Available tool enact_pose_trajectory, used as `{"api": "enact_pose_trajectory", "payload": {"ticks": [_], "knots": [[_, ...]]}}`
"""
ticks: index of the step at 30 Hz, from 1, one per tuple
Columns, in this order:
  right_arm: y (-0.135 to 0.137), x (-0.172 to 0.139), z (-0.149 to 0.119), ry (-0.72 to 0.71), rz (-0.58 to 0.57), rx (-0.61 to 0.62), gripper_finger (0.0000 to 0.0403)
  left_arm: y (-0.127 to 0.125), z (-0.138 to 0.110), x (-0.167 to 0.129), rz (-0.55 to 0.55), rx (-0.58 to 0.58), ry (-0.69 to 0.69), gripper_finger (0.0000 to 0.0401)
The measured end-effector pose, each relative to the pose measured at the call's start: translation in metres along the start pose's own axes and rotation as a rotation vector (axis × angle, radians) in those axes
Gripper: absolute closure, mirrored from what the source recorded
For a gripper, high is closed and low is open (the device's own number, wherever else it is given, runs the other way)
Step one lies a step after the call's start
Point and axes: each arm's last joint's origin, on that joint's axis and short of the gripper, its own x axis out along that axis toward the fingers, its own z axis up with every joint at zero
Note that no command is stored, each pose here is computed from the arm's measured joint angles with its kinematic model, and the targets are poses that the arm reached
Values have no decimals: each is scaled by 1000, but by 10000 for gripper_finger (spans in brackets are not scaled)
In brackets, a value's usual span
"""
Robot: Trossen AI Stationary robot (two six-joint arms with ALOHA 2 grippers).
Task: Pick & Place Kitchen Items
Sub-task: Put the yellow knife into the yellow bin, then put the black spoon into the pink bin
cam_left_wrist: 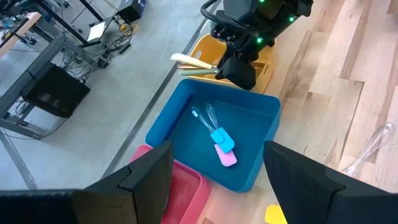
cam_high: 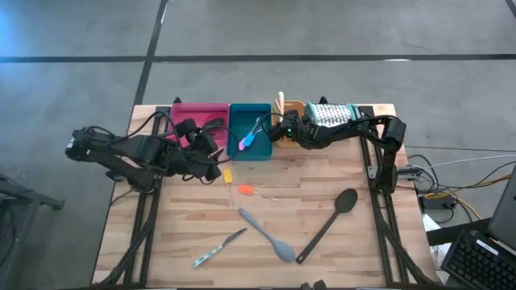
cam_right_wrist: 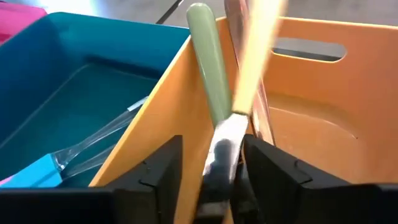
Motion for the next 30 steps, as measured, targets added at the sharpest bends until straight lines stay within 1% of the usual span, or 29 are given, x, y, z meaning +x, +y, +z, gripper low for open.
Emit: {"api": "enact_pose_trajectory", "payload": {"ticks": [3,7,13,16,19,23,27,30], "knots": [[0,-1,1,-4,3,2,214,0,0,0,0,0,0,149],[2,-1,4,-15,11,8,193,0,0,0,0,0,0,149],[12,-6,16,-32,67,17,177,0,0,0,-1,0,0,149],[19,-11,23,-49,100,-3,173,0,0,0,-1,0,0,149],[26,-18,29,-72,126,-23,173,0,0,0,-1,0,0,149],[34,-30,37,-103,159,-67,183,0,0,0,-1,1,0,149],[47,-49,49,-149,218,-122,196,0,0,0,0,-16,1,149],[58,-69,56,-190,271,-176,205,0,-1,0,-8,-17,10,149]]}}
